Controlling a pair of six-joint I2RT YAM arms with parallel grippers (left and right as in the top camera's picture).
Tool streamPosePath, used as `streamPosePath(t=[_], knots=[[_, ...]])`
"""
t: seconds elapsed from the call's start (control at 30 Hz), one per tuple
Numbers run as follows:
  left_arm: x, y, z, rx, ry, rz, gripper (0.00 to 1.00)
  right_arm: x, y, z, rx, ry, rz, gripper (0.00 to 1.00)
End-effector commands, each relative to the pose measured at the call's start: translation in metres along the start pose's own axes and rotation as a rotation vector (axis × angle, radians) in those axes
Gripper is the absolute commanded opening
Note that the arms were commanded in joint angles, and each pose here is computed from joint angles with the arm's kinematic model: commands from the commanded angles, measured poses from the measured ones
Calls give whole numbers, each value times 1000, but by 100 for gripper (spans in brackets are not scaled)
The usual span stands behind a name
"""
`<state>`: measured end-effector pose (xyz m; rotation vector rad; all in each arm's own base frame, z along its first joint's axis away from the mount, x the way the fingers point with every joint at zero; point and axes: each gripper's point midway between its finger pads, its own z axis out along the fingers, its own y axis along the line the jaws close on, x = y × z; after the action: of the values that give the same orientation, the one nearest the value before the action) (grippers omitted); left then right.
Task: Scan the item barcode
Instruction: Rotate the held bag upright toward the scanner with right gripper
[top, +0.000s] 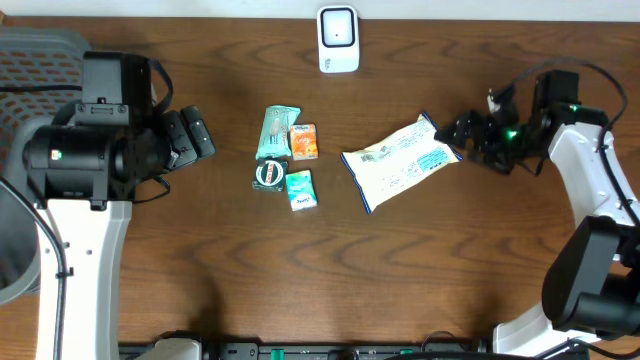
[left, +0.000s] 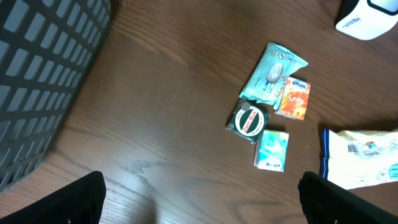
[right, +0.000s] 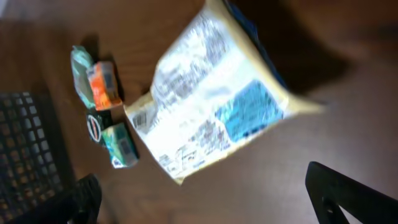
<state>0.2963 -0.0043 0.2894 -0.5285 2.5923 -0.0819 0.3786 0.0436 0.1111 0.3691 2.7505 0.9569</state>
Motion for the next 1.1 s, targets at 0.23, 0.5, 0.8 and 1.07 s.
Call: streamPosePath(t=[0.23, 0.5, 0.8, 1.07], knots=[[-1, 3, -2, -12, -8, -15, 98, 51, 6, 71, -3, 77, 269, 99], [-1, 3, -2, -11, -9, -15, 97, 62, -11, 103, 119, -18, 445, 99], [-1, 3, -2, -12, -8, -15, 98, 42, -19, 112, 132, -158, 422, 99], [-1, 3, -2, -12, -8, -15, 97, 52, -34, 144, 146, -117, 418, 96]])
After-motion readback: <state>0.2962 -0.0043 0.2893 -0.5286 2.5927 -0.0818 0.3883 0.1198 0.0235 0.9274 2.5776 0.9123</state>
